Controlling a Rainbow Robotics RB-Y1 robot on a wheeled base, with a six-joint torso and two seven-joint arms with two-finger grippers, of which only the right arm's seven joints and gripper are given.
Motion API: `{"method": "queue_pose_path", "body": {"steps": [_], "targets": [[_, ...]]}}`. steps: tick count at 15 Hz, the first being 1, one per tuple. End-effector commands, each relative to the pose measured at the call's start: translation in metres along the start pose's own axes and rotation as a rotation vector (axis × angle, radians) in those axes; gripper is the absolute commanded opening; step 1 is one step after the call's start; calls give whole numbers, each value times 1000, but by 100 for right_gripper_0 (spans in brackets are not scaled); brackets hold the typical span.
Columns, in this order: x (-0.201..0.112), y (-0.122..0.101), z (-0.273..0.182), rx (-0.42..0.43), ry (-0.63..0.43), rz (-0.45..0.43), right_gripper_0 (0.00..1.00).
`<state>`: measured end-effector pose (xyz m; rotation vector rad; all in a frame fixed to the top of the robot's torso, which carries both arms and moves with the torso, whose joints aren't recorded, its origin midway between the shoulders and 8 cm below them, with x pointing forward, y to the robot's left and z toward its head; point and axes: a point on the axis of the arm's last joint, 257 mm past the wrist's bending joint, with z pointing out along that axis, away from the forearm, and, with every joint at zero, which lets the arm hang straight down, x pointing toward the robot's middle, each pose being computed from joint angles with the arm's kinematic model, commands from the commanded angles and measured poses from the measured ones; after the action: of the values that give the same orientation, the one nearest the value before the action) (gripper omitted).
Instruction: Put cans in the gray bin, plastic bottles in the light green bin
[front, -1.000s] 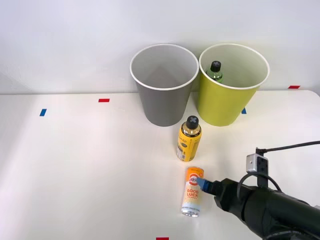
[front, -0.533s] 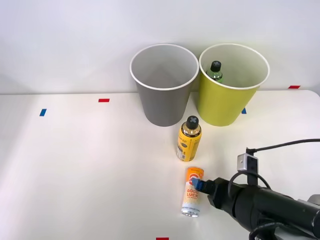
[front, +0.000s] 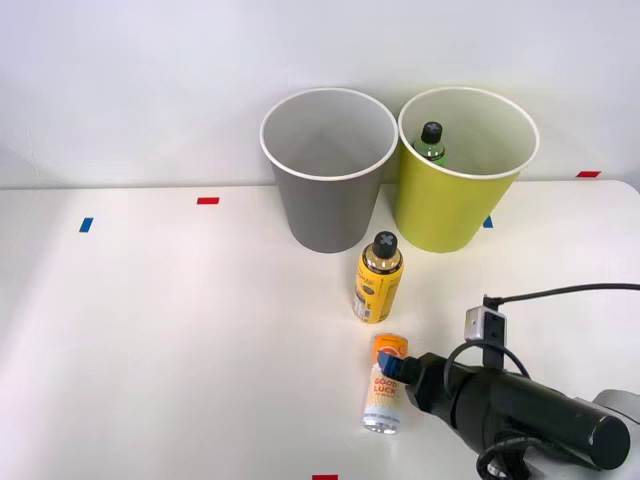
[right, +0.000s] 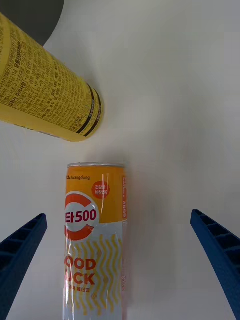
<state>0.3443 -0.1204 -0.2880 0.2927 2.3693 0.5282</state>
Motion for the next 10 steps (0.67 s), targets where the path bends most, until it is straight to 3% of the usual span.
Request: {"method": "queue_pose_path", "body": {"steps": [1,5,10], "targets": [[4,-1,2,11,-2,-33,100],[14,3,4,47,38,-54,100],[15,16,7,25,49,-48,100]]}}
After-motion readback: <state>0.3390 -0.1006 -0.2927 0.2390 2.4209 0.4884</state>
